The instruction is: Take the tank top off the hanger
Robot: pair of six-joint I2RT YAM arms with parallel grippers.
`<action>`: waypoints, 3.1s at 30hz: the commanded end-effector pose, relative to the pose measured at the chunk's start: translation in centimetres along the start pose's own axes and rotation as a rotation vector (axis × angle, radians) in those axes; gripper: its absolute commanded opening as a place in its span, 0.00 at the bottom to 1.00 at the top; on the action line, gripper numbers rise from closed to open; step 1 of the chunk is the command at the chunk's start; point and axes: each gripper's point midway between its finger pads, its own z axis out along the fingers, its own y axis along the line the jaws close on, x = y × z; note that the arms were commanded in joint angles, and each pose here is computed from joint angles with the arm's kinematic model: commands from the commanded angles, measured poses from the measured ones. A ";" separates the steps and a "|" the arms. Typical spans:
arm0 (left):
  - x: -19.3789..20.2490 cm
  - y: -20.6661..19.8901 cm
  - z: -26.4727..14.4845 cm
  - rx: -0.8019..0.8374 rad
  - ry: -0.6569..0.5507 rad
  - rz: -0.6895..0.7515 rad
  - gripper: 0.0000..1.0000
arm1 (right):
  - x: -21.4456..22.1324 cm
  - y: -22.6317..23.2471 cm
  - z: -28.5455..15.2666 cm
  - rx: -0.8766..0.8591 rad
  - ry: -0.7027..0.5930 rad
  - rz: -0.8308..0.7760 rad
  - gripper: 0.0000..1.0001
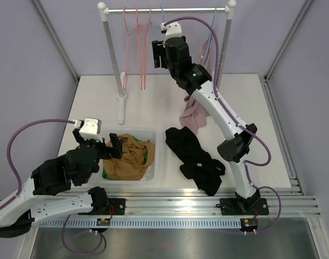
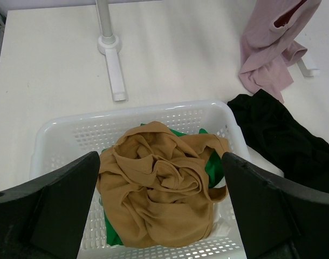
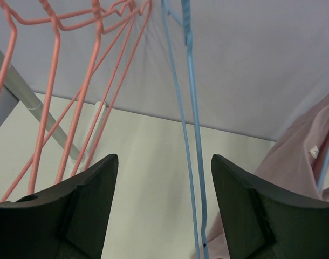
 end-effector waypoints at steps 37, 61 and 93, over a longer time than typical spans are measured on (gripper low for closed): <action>20.7 -31.8 14.4 0.465 0.580 0.103 0.99 | 6.6 -13.6 -38.6 -0.247 0.013 0.291 1.00; 4.8 -25.9 10.5 0.383 0.234 0.012 0.00 | 6.9 -15.7 -40.3 -0.191 -0.047 0.345 1.00; 2.9 1.8 4.3 -0.225 0.106 -0.201 0.00 | 6.7 -13.8 -38.3 -0.231 -0.022 0.334 1.00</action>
